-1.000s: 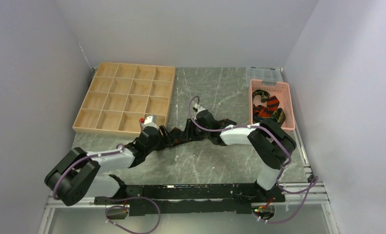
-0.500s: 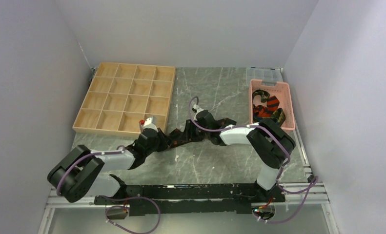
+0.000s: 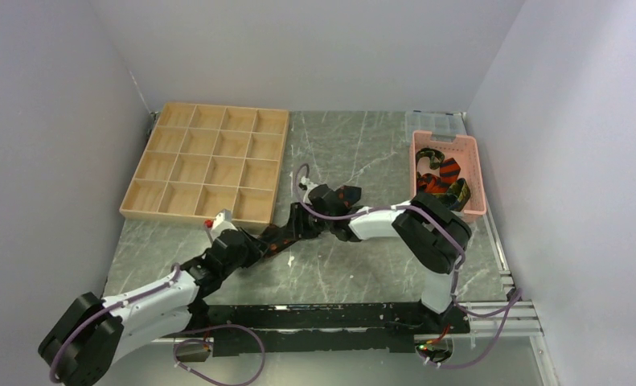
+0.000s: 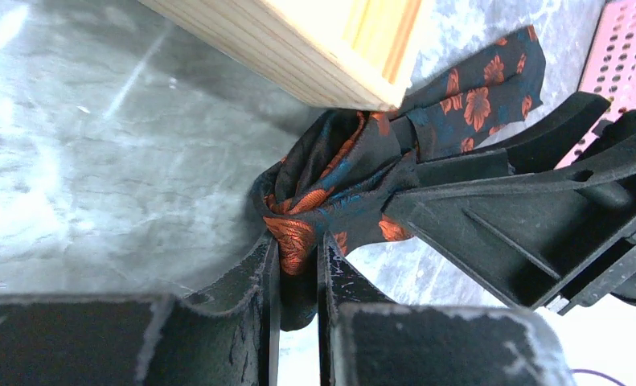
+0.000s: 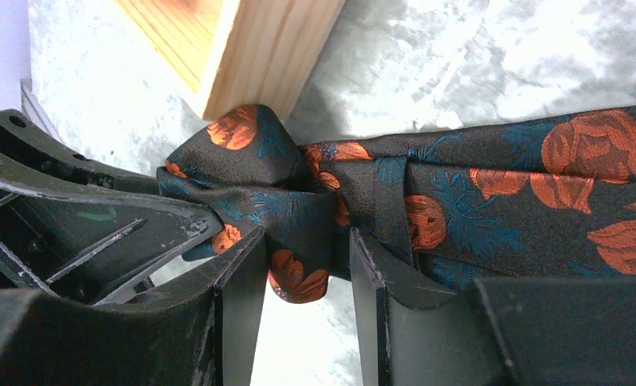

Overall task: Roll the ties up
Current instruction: Roll the tie at the center of the board.

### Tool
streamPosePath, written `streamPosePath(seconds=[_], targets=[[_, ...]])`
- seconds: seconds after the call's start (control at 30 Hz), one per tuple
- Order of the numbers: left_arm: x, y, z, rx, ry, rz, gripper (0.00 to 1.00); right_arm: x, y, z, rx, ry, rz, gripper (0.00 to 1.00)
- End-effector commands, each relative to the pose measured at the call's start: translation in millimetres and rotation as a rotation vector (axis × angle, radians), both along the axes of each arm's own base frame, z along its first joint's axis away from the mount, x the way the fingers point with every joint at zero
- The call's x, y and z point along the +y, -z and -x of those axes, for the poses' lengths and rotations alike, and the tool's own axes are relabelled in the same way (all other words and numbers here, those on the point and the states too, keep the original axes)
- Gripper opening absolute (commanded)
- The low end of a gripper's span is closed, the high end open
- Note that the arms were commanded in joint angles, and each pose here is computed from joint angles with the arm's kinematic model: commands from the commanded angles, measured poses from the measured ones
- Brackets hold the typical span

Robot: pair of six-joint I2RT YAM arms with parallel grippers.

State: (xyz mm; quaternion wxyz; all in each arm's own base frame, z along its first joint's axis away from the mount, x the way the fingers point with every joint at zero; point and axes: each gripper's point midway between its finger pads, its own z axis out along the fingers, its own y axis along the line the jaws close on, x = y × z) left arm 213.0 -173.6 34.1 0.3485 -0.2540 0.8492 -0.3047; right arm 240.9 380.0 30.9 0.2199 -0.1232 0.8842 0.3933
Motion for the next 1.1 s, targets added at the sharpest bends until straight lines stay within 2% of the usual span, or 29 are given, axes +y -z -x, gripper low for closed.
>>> streamPosePath(seconds=[0.0, 0.07, 0.13, 0.23, 0.3, 0.4, 0.53, 0.6, 0.7, 0.8, 0.97, 1.07], targets=[[40.9, 27.5, 5.8, 0.081, -0.129, -0.123, 0.03, 9.0, -7.5, -22.1, -0.047, 0.029, -0.001, 0.45], [44.3, 27.8, -3.1, 0.093, -0.131, -0.127, 0.05, 11.4, -9.5, -25.0, -0.054, 0.025, 0.003, 0.45], [45.7, 28.4, -9.1, 0.122, -0.123, -0.148, 0.12, 11.7, -13.4, -27.4, -0.064, 0.025, 0.009, 0.45], [38.7, 19.6, -15.2, 0.139, -0.074, -0.173, 0.4, 6.7, -24.6, -27.7, -0.092, 0.031, 0.013, 0.47], [37.2, 15.6, -14.2, 0.138, -0.061, -0.171, 0.5, 1.8, -33.9, -26.1, -0.113, 0.034, 0.011, 0.48], [38.1, 9.1, -9.7, 0.123, -0.054, -0.158, 0.59, -4.7, -41.6, -14.6, -0.133, 0.026, 0.018, 0.49], [40.7, -0.6, -2.7, 0.103, -0.045, -0.145, 0.63, -12.3, -34.7, 6.9, -0.197, -0.007, 0.108, 0.48], [42.2, -4.6, 0.7, 0.095, -0.041, -0.141, 0.63, -14.5, -24.9, 18.3, -0.21, -0.026, 0.152, 0.44], [47.2, -8.5, 5.3, 0.089, -0.052, -0.144, 0.65, -15.0, -7.0, 35.0, -0.196, -0.054, 0.187, 0.25], [52.2, -14.1, 5.9, 0.073, -0.066, -0.155, 0.66, -11.0, 4.4, 47.1, -0.184, -0.075, 0.193, 0.15], [55.3, -21.1, 3.6, 0.049, -0.071, -0.17, 0.67, 6.3, 12.5, 46.2, -0.194, -0.068, 0.197, 0.14], [53.6, -21.4, 4.0, 0.055, -0.06, -0.171, 0.66, 13.1, 13.1, 27.5, -0.223, 0.003, 0.211, 0.14]])
